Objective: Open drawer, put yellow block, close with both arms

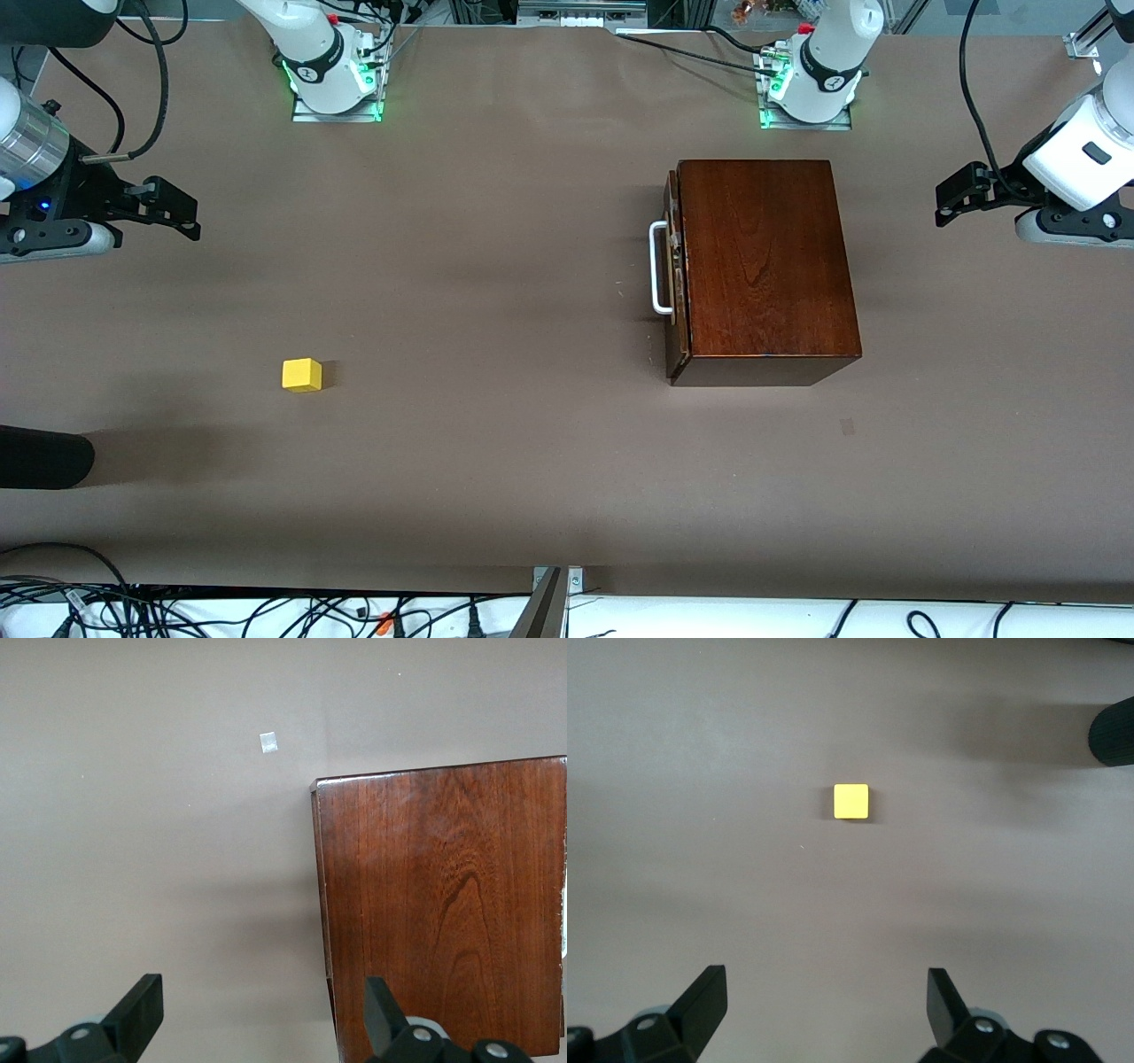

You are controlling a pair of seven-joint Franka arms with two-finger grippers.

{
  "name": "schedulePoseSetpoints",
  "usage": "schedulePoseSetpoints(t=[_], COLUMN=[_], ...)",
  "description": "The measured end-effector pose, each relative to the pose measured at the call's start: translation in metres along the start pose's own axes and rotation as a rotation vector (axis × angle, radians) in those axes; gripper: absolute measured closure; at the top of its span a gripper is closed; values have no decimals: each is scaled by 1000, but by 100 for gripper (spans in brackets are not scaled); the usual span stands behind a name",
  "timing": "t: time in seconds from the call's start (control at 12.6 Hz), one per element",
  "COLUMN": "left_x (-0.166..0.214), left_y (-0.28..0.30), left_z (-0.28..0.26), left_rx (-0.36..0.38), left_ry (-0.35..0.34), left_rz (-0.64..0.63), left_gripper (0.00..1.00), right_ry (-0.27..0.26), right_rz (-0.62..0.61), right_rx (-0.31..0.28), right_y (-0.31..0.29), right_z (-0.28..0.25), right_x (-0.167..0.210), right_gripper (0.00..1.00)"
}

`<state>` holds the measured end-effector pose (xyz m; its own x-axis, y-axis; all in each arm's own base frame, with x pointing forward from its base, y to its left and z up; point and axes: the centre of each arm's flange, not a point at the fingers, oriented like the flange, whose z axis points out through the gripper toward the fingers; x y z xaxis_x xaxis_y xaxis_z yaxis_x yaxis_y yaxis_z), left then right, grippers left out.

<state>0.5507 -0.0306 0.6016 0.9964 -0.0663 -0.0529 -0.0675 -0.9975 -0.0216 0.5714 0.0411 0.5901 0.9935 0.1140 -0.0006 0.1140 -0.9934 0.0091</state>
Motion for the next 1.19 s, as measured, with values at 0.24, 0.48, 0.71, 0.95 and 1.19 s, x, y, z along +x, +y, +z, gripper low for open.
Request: schedulePoseSetpoints(t=[0.24, 0.48, 0.71, 0.95, 1.19], left_x=[0, -1, -1, -1, -1], left_y=[0, 0, 0, 0, 0], left_z=[0, 1, 1, 1, 1], left_rx=[0, 0, 0, 0, 0], left_ry=[-2, -7, -9, -10, -14], left_rz=[0, 0, 0, 0, 0], left_gripper=[0, 0, 0, 0, 0], right_ry=[0, 0, 0, 0, 0], right_rz=[0, 0, 0, 0, 0], right_rx=[0, 0, 0, 0, 0], right_y=[0, 0, 0, 0, 0], right_z=[0, 0, 0, 0, 0], right_x=[0, 0, 0, 0, 0], right_gripper=[0, 0, 0, 0, 0])
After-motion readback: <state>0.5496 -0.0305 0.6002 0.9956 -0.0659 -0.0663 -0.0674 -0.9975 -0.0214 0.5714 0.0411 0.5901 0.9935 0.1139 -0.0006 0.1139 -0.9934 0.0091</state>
